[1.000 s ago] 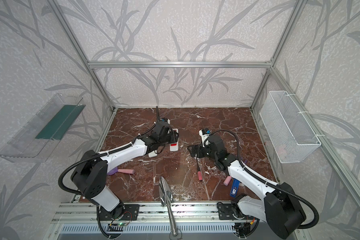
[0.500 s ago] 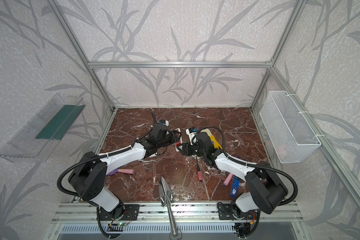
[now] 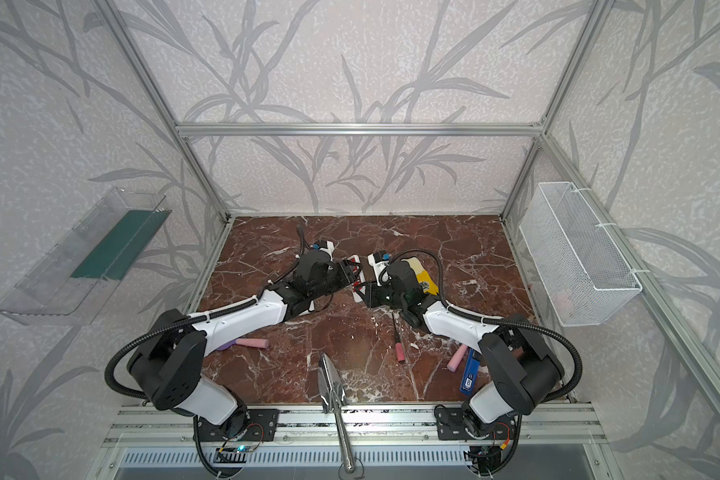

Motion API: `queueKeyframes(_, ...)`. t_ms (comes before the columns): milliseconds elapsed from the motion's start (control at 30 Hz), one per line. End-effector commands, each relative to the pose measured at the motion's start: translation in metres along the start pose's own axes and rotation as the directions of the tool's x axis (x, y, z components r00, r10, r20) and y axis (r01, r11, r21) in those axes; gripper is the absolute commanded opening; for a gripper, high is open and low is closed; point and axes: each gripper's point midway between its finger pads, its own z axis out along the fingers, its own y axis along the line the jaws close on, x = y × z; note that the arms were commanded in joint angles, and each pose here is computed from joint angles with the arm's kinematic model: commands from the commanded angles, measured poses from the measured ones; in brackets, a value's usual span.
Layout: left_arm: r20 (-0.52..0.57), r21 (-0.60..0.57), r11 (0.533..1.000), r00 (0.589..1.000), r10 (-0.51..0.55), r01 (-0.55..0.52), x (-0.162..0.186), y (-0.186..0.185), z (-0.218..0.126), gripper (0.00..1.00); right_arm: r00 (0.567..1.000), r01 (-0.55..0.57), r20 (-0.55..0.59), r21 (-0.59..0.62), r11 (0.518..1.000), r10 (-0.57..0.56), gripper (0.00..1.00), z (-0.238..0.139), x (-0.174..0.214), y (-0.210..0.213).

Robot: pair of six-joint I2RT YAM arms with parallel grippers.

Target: Unload the batteries from the remote control

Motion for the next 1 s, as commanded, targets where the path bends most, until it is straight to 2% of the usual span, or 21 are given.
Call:
queueKeyframes(0,0.045,0.059,0.998,0.999,-0.013,0.01,-0.012,-0.018,-0.014,0.44,0.997,0.061,0.046,-0.034,0.998,-0.059,0.15,0.002,-0.018,0.015)
queueKeyframes(67,0.05,0.062,0.998,0.999,-0.012,0.009,-0.013,-0.019,-0.016,0.46,0.997,0.074,0.042,-0.033,0.997,-0.072,0.12,0.002,-0.017,0.016)
queueKeyframes(133,0.051,0.065,0.998,0.999,-0.014,0.01,-0.014,-0.02,-0.016,0.52,0.995,0.091,0.037,-0.025,0.996,-0.09,0.09,0.001,-0.016,0.016)
queueKeyframes(167,0.051,0.066,0.998,0.999,-0.013,0.009,-0.014,-0.02,-0.017,0.61,0.994,0.105,0.031,-0.019,0.994,-0.104,0.07,0.0,-0.014,0.016)
queueKeyframes(233,0.049,0.064,0.998,0.999,-0.011,0.008,-0.014,-0.02,-0.018,0.9,0.989,0.146,0.022,0.005,0.989,-0.146,0.06,-0.001,-0.013,0.014)
queueKeyframes(267,0.049,0.062,0.998,0.999,-0.004,0.001,-0.015,-0.022,-0.019,0.99,0.984,0.177,0.017,0.025,0.984,-0.177,0.06,-0.002,-0.012,0.013)
queueKeyframes(333,0.047,0.046,0.999,0.999,0.024,-0.026,-0.018,-0.023,-0.024,0.99,0.965,0.261,-0.004,0.089,0.961,-0.262,0.06,-0.006,-0.011,0.008)
queueKeyframes(433,0.057,-0.022,0.996,0.995,0.088,-0.087,-0.028,-0.025,-0.039,0.99,0.901,0.431,-0.05,0.208,0.878,-0.43,0.06,-0.013,-0.01,0.003)
queueKeyframes(500,0.059,-0.09,0.988,0.99,0.131,-0.126,-0.037,-0.023,-0.052,0.99,0.832,0.548,-0.095,0.292,0.784,-0.547,0.06,-0.018,-0.009,-0.001)
queueKeyframes(567,0.056,-0.159,0.975,0.985,0.165,-0.154,-0.045,-0.02,-0.065,0.99,0.771,0.619,-0.123,0.38,0.688,-0.625,0.04,-0.024,-0.014,-0.005)
queueKeyframes(633,0.043,-0.214,0.962,0.982,0.182,-0.169,-0.048,-0.014,-0.073,0.99,0.715,0.666,-0.134,0.43,0.61,-0.686,0.03,-0.029,-0.017,-0.005)
queueKeyframes(700,0.031,-0.241,0.956,0.983,0.179,-0.167,-0.049,-0.01,-0.078,0.99,0.671,0.695,-0.136,0.456,0.555,-0.729,0.03,-0.032,-0.02,-0.003)
queueKeyframes(800,0.024,-0.233,0.961,0.987,0.159,-0.149,-0.048,-0.011,-0.08,0.99,0.618,0.723,-0.137,0.488,0.49,-0.774,0.03,-0.035,-0.023,0.002)
queueKeyframes(967,-0.016,-0.195,0.973,0.992,0.126,-0.127,-0.041,-0.016,-0.074,0.98,0.57,0.728,-0.137,0.54,0.421,-0.81,0.03,-0.04,-0.031,0.006)
